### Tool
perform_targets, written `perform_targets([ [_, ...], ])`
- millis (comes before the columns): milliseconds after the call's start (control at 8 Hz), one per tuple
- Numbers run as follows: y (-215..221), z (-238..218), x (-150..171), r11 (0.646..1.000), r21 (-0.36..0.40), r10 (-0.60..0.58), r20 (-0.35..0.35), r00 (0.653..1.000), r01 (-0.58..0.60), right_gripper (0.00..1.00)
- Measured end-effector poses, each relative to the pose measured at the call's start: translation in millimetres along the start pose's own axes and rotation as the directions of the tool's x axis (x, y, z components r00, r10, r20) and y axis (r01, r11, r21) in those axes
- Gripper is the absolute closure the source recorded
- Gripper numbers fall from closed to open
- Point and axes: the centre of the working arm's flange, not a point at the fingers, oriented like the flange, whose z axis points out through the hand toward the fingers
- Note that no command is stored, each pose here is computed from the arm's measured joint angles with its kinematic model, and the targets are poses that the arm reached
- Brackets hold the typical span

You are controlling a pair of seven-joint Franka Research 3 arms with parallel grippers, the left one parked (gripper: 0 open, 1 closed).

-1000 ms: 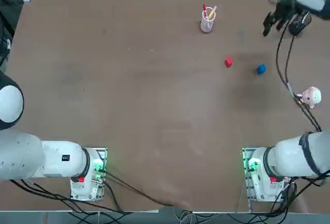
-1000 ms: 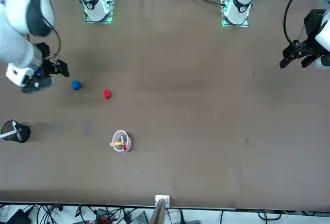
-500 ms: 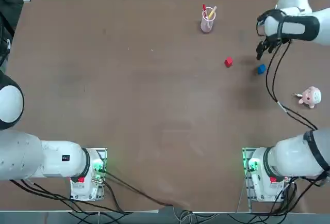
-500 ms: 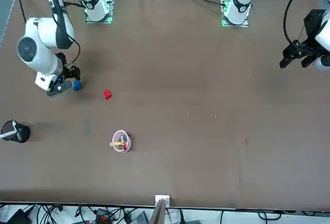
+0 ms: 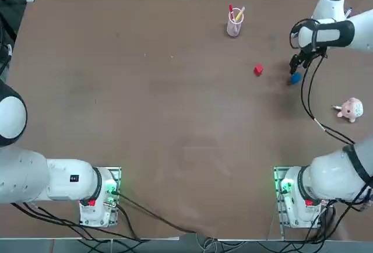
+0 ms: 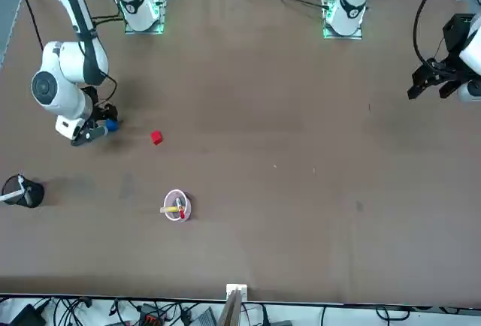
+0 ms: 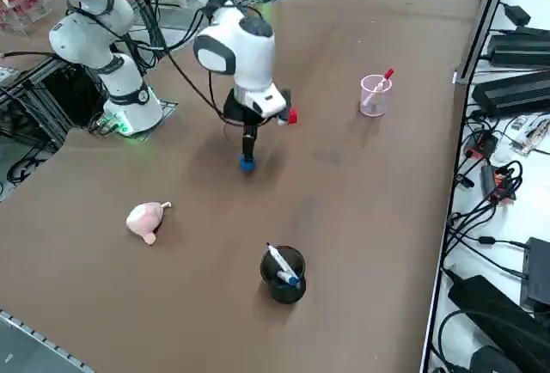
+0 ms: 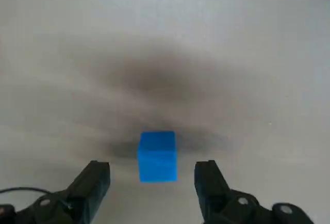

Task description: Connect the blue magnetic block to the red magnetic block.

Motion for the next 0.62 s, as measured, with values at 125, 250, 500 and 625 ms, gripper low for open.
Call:
perform_targets([
  [125,-1,9,1,1.0,0.006,-0.002,0.013,1.0,0.002,0.0],
  [250,-2,16,1,1.0,0.011,-0.003,0.025,1.0,0.003,0.01],
  [500,0,27,-1,1.0,0.02,0.002,0.043,0.999,-0.003,0.08],
  [625,2,31,-2,1.0,0.023,0.005,0.047,0.999,-0.006,0.15],
])
